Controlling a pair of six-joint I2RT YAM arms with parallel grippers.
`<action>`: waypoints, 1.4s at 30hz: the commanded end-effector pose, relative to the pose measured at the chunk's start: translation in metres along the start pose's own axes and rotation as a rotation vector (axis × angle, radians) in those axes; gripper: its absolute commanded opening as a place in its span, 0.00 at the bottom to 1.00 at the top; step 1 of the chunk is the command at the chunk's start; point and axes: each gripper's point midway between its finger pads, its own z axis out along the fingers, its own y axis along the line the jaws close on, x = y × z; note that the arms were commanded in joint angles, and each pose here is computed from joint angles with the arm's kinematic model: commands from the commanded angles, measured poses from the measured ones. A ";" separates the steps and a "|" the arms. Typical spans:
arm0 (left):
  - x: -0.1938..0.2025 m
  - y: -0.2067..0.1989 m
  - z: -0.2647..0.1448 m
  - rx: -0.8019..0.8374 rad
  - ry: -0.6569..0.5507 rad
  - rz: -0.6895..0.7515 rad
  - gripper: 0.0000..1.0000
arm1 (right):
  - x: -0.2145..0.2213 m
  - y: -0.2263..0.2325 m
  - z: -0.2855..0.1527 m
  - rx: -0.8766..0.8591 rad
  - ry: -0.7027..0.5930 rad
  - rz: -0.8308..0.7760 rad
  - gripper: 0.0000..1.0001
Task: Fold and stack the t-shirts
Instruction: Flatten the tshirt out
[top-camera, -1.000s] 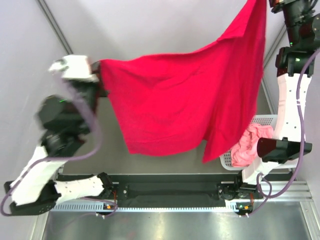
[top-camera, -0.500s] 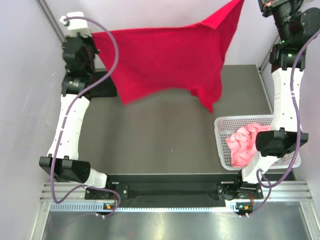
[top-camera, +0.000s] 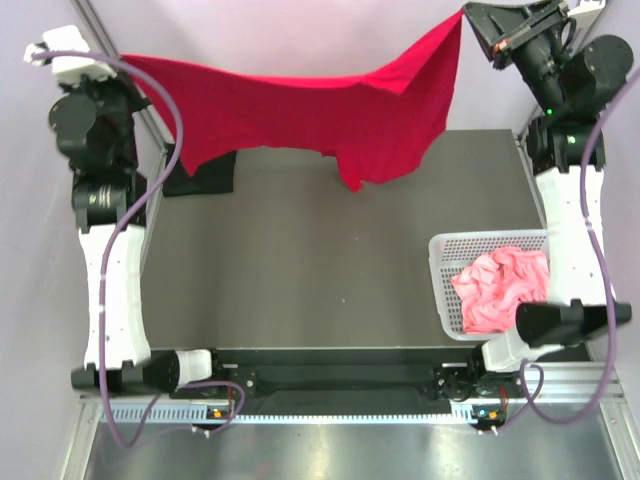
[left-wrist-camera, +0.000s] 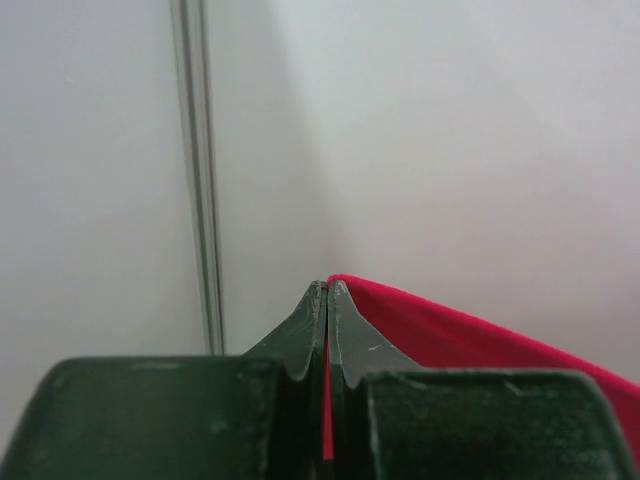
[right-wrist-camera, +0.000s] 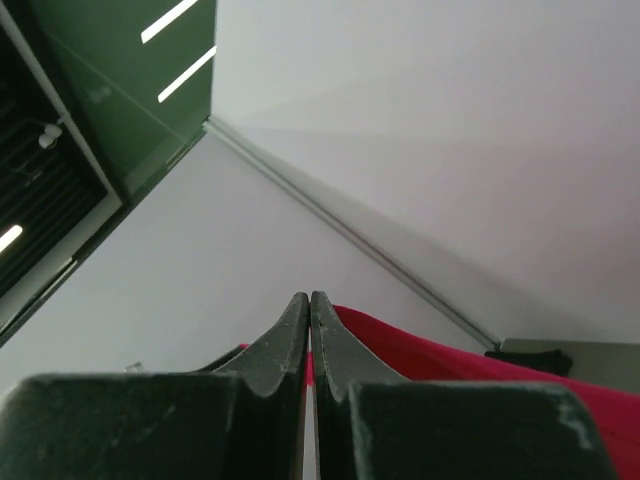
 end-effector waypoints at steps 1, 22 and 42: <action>-0.084 0.014 -0.055 -0.051 -0.189 -0.004 0.00 | 0.010 0.107 -0.053 -0.177 0.009 -0.111 0.00; -0.097 0.055 -0.124 -0.238 -0.243 0.133 0.00 | 0.048 0.159 -0.150 -0.164 0.080 -0.015 0.00; 0.349 0.065 -0.014 -0.157 0.440 0.351 0.00 | 0.199 -0.243 -0.006 0.320 0.334 0.028 0.00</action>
